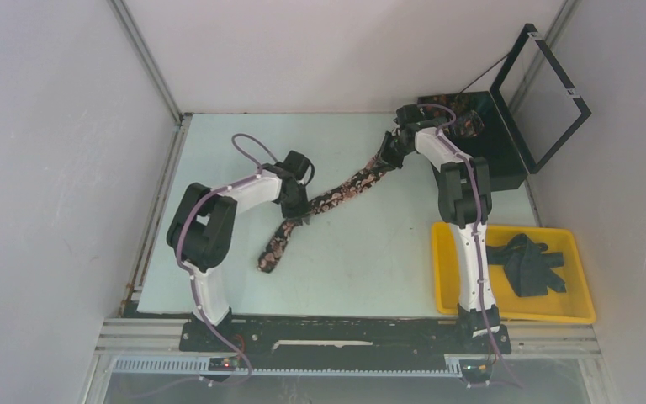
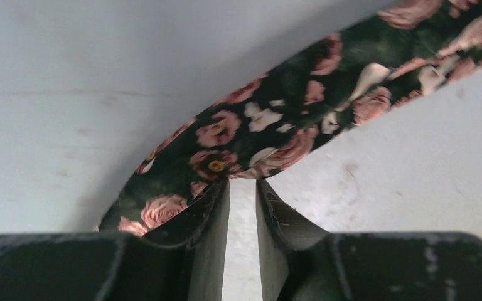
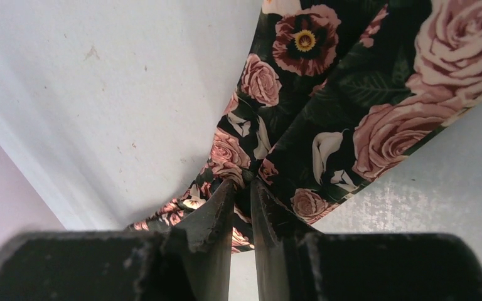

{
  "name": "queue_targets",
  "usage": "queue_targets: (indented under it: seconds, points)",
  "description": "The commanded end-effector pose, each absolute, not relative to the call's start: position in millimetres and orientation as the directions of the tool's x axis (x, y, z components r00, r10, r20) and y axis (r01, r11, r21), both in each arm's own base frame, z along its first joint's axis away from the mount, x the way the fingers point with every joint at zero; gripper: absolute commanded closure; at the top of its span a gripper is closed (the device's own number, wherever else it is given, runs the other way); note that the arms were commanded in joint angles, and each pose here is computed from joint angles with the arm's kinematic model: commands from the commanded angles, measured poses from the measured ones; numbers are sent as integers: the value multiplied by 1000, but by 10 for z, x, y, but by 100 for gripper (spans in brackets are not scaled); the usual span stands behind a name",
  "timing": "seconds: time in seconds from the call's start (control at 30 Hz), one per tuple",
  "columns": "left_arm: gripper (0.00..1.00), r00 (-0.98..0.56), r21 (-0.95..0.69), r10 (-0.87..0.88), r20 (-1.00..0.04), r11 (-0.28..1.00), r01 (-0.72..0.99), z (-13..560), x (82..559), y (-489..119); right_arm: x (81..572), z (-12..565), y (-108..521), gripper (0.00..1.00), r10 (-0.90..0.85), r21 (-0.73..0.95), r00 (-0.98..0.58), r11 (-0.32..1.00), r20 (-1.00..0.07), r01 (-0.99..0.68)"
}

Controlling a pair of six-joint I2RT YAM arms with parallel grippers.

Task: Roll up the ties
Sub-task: Flatten out the tie at the center of the board.

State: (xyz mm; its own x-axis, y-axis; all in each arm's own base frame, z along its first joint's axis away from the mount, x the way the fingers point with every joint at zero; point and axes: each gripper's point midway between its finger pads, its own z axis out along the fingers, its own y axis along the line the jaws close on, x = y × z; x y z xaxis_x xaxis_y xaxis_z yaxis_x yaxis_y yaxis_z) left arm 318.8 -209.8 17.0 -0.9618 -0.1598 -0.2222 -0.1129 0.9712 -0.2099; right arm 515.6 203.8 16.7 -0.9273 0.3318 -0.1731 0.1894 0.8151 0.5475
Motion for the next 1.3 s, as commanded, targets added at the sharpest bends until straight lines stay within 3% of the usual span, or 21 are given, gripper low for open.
queue_targets:
  seconds: [0.0,0.33,0.6,0.9,1.1,1.27]
  points:
    - [70,-964,1,-151,-221,988,-155,-55,3236,-1436,5071,-36,1772,80,361,453,-919,853,-156,258]
    - [71,-945,65,-232,-232,965,-253,-18,3168,-937,5137,-10,1779,81,371,458,-913,850,-171,259]
    - [68,-890,-57,-278,-361,959,-277,547,3018,-933,5249,423,1863,77,343,477,-906,857,-248,194]
    - [62,-706,-121,-401,-584,903,-413,1044,2795,-452,5163,1264,2145,62,255,501,-893,865,-372,38]
    - [56,-541,-296,-559,-629,815,-499,1050,2634,-103,4804,1547,2350,53,187,501,-883,863,-431,-61]
    - [46,-434,-420,-665,-607,733,-536,1067,2602,127,4390,1550,2447,42,157,498,-875,860,-459,-107]
